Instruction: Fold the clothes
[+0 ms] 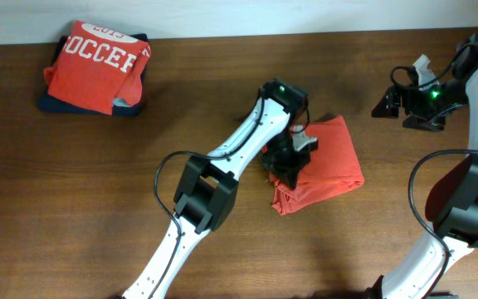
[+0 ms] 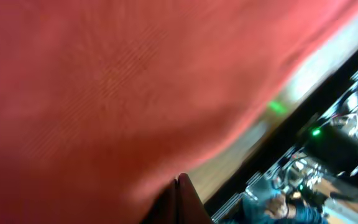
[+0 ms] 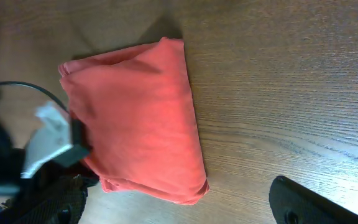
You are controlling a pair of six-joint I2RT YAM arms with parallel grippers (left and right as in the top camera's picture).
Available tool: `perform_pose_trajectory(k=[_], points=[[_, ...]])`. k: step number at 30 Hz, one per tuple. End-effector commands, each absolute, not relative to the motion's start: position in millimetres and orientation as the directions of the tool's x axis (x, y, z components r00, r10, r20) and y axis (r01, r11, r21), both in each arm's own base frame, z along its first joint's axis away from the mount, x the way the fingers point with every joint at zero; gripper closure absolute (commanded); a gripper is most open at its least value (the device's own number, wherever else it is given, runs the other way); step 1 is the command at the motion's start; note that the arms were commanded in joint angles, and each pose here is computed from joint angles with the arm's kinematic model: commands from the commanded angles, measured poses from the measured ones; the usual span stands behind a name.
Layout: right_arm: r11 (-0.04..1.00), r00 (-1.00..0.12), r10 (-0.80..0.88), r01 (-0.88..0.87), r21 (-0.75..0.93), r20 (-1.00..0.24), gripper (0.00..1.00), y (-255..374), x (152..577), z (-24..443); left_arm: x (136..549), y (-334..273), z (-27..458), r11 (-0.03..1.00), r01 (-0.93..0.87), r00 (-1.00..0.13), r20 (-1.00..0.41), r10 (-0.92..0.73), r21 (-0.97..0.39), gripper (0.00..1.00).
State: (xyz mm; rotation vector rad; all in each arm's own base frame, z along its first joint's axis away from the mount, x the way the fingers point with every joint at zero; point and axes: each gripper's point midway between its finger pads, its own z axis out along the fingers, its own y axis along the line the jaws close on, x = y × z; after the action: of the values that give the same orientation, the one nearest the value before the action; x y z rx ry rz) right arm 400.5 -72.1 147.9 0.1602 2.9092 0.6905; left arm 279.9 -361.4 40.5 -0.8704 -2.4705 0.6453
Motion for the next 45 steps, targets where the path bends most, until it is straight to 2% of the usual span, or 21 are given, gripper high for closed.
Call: perform_pose_trajectory(k=[1, 8, 13, 18, 23, 27, 31, 33, 34, 35, 37, 38, 41, 45], points=[[0.895, -0.979, 0.135, 0.056, 0.442, -0.15, 0.01, -74.4, 401.5, 158.2, 266.6, -351.4, 30.1, 0.662, 0.475, -0.652, 0.273, 0.707, -0.58, 1.0], [0.895, -0.979, 0.135, 0.056, 0.442, -0.15, 0.01, -74.4, 401.5, 158.2, 252.9, -341.5, 1.1, 0.666, 0.464, -0.621, 0.323, 0.715, -0.584, 1.0], [0.895, -0.979, 0.135, 0.056, 0.442, -0.15, 0.01, -74.4, 401.5, 158.2, 252.0, -344.0, 1.9, 0.66, 0.461, -0.623, 0.314, 0.717, -0.593, 1.0], [0.895, -0.979, 0.135, 0.056, 0.442, -0.15, 0.01, -74.4, 401.5, 158.2, 259.8, -367.2, 48.7, 0.586, 0.459, -0.656, 0.191, 0.73, -0.668, 1.0], [0.895, -0.979, 0.135, 0.056, 0.442, -0.15, 0.02, -74.4, 401.5, 158.2, 281.3, -379.3, 118.0, 0.513, 0.558, -0.685, -0.014, 0.728, -0.653, 1.0], [0.895, -0.979, 0.135, 0.056, 0.442, -0.15, 0.01, -74.4, 401.5, 158.2, 307.6, -365.0, 148.6, 0.612, 0.567, -0.76, -0.063, 0.647, -0.551, 1.0], [0.895, -0.979, 0.135, 0.056, 0.442, -0.15, 0.02, -74.4, 401.5, 158.2, 334.2, -342.9, 148.8, 0.695, 0.571, -0.795, -0.084, 0.6, -0.436, 0.98], [0.895, -0.979, 0.135, 0.056, 0.442, -0.15, 0.01, -74.4, 401.5, 158.2, 343.9, -335.5, 142.9, 0.717, 0.573, -0.801, -0.088, 0.592, -0.397, 0.92], [0.895, -0.979, 0.135, 0.056, 0.442, -0.15, 0.01, -74.4, 401.5, 158.2, 349.4, -332.7, 139.9, 0.725, 0.576, -0.803, -0.096, 0.588, -0.378, 0.86], [0.895, -0.979, 0.135, 0.056, 0.442, -0.15, 0.01, -74.4, 401.5, 158.2, 356.2, -329.9, 136.0, 0.735, 0.583, -0.803, -0.108, 0.586, -0.347, 0.77], [0.895, -0.979, 0.135, 0.056, 0.442, -0.15, 0.01, -74.4, 401.5, 158.2, 371.0, -324.2, 129.1, 0.755, 0.597, -0.8, -0.136, 0.584, -0.271, 0.47], [0.895, -0.979, 0.135, 0.056, 0.442, -0.15, 0.02, -74.4, 401.5, 158.2, 375.6, -322.7, 127.6, 0.76, 0.602, -0.798, -0.147, 0.584, -0.246, 0.39], [0.895, -0.979, 0.135, 0.056, 0.442, -0.15, 0.01, -74.4, 401.5, 158.2, 385.7, -326.6, 122.3, 0.744, 0.635, -0.772, -0.189, 0.606, -0.207, 0.25], [0.895, -0.979, 0.135, 0.056, 0.442, -0.15, 0.01, -74.4, 401.5, 158.2, 396.0, -332.0, 111.2, 0.709, 0.683, -0.729, -0.232, 0.644, -0.178, 0.2]])
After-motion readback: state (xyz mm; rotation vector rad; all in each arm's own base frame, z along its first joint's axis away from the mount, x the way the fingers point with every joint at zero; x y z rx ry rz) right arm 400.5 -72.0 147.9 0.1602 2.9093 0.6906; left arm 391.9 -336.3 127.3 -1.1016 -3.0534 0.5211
